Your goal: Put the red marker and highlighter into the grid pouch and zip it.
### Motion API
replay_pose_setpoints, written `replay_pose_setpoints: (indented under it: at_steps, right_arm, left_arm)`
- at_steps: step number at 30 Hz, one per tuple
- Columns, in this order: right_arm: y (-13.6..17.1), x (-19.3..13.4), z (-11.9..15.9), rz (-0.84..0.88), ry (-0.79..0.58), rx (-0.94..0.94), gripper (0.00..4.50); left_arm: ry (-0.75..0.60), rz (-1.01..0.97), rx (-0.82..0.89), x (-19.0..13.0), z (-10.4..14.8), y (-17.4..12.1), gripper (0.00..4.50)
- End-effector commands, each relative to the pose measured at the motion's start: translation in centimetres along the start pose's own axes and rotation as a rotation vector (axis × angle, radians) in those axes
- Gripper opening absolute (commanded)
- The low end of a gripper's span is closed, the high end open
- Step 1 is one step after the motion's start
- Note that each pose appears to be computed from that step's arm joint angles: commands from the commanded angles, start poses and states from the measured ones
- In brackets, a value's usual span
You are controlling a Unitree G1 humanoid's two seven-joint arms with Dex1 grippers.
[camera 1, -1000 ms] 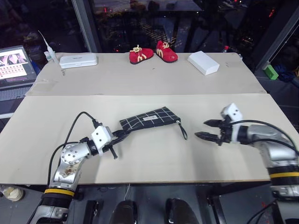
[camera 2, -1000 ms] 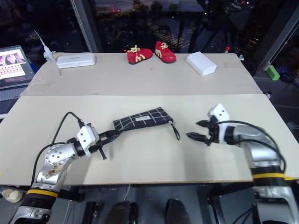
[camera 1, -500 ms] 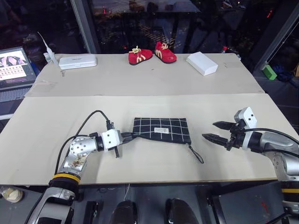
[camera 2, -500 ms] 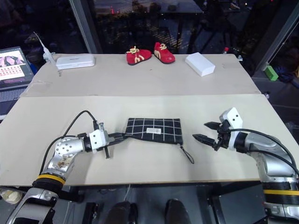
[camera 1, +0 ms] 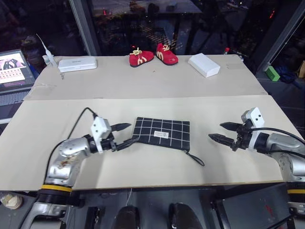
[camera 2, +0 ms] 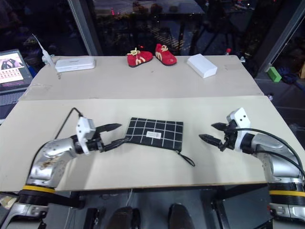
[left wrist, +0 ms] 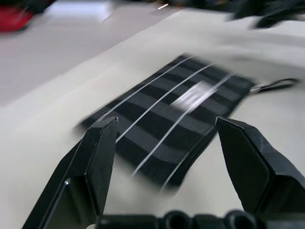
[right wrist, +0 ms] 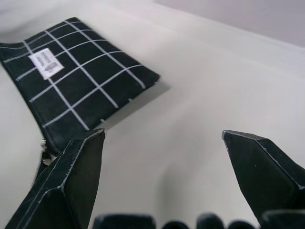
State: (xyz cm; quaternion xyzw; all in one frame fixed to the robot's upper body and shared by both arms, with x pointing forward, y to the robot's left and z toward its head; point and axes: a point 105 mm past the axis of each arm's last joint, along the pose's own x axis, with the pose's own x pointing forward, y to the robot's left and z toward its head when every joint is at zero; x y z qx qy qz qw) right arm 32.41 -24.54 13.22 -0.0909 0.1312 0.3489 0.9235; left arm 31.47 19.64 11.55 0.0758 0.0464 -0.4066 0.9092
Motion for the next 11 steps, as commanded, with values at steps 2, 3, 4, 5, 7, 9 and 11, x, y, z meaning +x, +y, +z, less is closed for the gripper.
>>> replay_pose_setpoints:
  at_steps: [2, 3, 4, 5, 7, 9, 11]
  right_arm:
    - [-1.5, -1.0, 0.2, -0.084, -0.037, -0.024, 4.36]
    - [-1.7, -1.1, 0.2, -0.092, -0.047, -0.011, 4.36]
    - [-1.7, -1.1, 0.2, -0.094, -0.058, -0.002, 4.36]
    - [-1.6, -1.0, 0.3, -0.091, -0.066, 0.003, 4.36]
    - [-1.5, -0.6, 0.2, -0.084, -0.066, 0.005, 4.36]
    - [-1.4, -0.3, -0.1, -0.084, -0.062, 0.008, 4.36]
    - [-1.2, 0.1, -0.3, -0.080, -0.059, 0.015, 4.36]
  left_arm:
    - [0.103, 0.253, -0.037, -5.1, -1.8, 3.0, 3.55]
    - [0.099, 0.290, -0.038, -6.0, -1.9, 3.3, 3.55]
    - [0.093, 0.319, -0.045, -6.5, -1.9, 3.6, 3.55]
    - [0.083, 0.351, -0.040, -6.7, -1.8, 3.9, 3.55]
    - [0.066, 0.386, -0.027, -6.9, -1.6, 4.2, 3.55]
    - [0.055, 0.388, -0.034, -6.9, -1.4, 4.1, 3.55]
    - [0.013, 0.414, -0.035, -6.8, -0.7, 4.4, 3.55]
